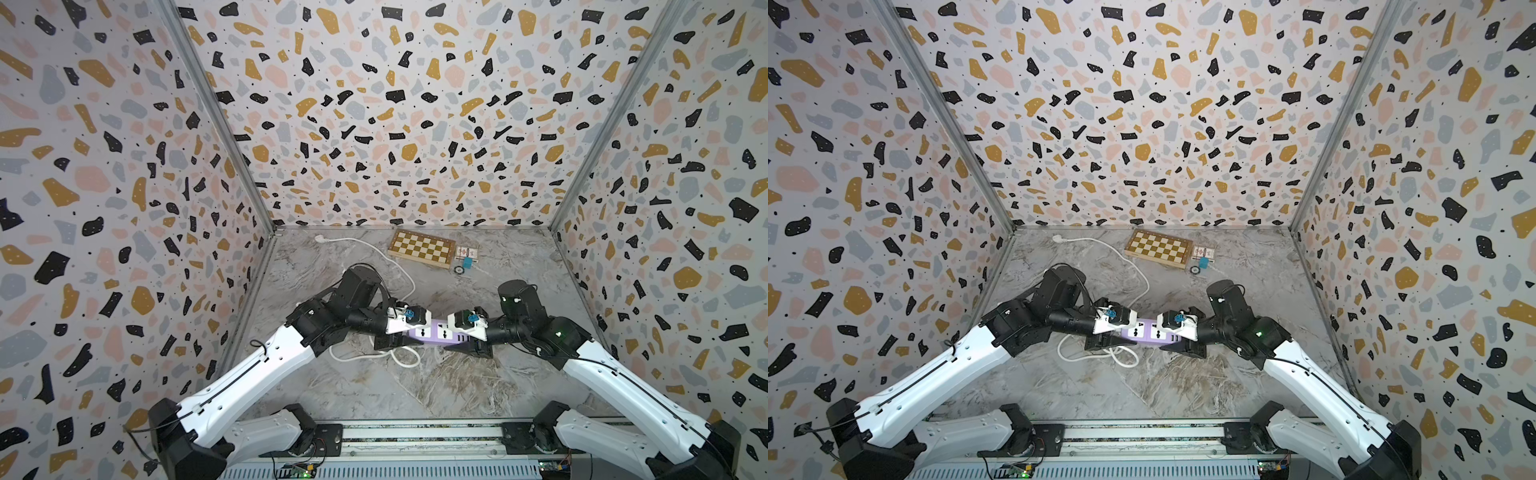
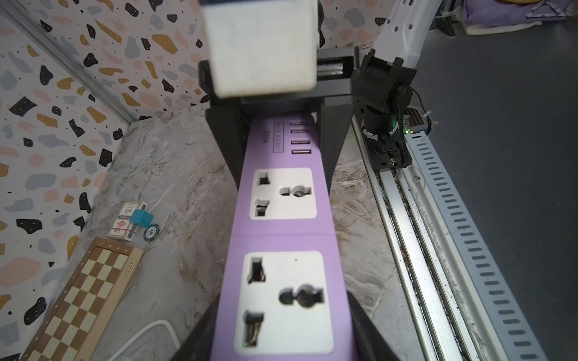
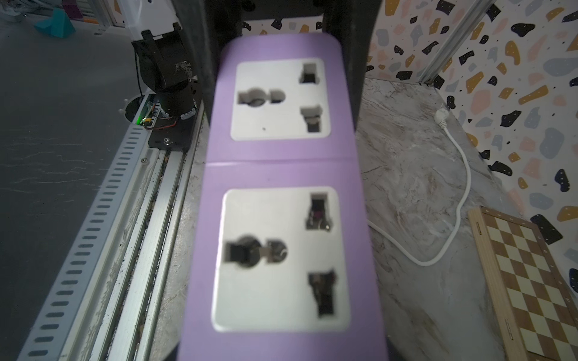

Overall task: Wrap the cord around the power strip
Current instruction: Adjust the power strip at the center of the board, then wrap the power cord around the power strip.

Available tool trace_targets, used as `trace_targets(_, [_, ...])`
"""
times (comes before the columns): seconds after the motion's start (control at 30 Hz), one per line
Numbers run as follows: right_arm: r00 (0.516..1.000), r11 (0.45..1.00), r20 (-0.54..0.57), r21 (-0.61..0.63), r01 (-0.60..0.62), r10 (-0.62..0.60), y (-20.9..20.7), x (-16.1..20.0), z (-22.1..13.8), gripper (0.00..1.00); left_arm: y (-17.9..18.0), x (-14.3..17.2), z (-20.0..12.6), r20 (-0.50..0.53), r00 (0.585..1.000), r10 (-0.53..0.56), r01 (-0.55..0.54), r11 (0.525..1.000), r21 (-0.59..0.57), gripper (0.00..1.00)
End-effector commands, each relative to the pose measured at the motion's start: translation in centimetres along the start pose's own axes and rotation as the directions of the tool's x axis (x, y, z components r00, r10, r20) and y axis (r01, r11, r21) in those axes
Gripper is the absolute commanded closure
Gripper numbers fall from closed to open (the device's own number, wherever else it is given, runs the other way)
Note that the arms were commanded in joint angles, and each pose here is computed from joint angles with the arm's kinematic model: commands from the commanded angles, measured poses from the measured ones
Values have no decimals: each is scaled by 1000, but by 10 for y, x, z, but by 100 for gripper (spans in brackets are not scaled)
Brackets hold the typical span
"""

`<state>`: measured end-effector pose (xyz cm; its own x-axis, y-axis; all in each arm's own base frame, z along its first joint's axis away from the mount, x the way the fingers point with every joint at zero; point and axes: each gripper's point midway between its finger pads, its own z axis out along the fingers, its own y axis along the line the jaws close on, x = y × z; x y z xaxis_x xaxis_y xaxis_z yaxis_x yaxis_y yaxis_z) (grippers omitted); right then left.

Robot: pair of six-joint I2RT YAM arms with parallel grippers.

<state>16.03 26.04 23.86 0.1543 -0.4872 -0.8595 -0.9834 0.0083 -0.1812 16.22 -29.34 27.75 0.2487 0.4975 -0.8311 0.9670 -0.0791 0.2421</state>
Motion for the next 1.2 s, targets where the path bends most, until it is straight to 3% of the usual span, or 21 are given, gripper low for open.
trace_targets(0.0, [999, 999, 30, 39, 20, -21, -11, -15, -2, 65, -5, -46, -6, 186, 977, 105, -109, 994, 9, 100])
trace_targets(0.07, [1000, 999, 26, 39, 17, -18, -12, -14, -1, 69, -4, -48, -7, 192, 976, 106, -107, 994, -4, 93])
trace_targets(0.23, [1000, 997, -8, 78, -11, 11, -21, -7, 1, 83, 15, -48, -16, 164, 980, 109, -86, 986, -140, 35])
trace_targets(0.37, [999, 990, 4, 135, -41, 41, -32, -6, -6, 86, 41, -41, -40, 128, 986, 110, -59, 935, -350, 18])
trace_targets(0.63, [997, 974, 64, 219, -66, 54, -51, -20, -29, 90, 55, 11, -79, 187, 980, -67, 160, 825, -542, 10])
trace_targets(0.77, [995, 968, 85, 241, -66, 47, -57, -34, -40, 91, 49, 47, -65, 227, 962, -151, 254, 805, -537, 10])
trace_targets(0.87, [995, 965, 93, 255, -62, 39, -61, -44, -48, 91, 50, 60, -54, 303, 935, -182, 324, 787, -525, 11])
trace_targets(1.0, [994, 963, 102, 262, -59, 33, -63, -55, -56, 91, 54, 78, -27, 330, 908, -260, 395, 794, -462, 12])
trace_targets(1.17, [992, 959, 124, 276, -65, 32, -65, -66, -64, 92, 71, 98, -12, 360, 886, -293, 447, 749, -490, 14])
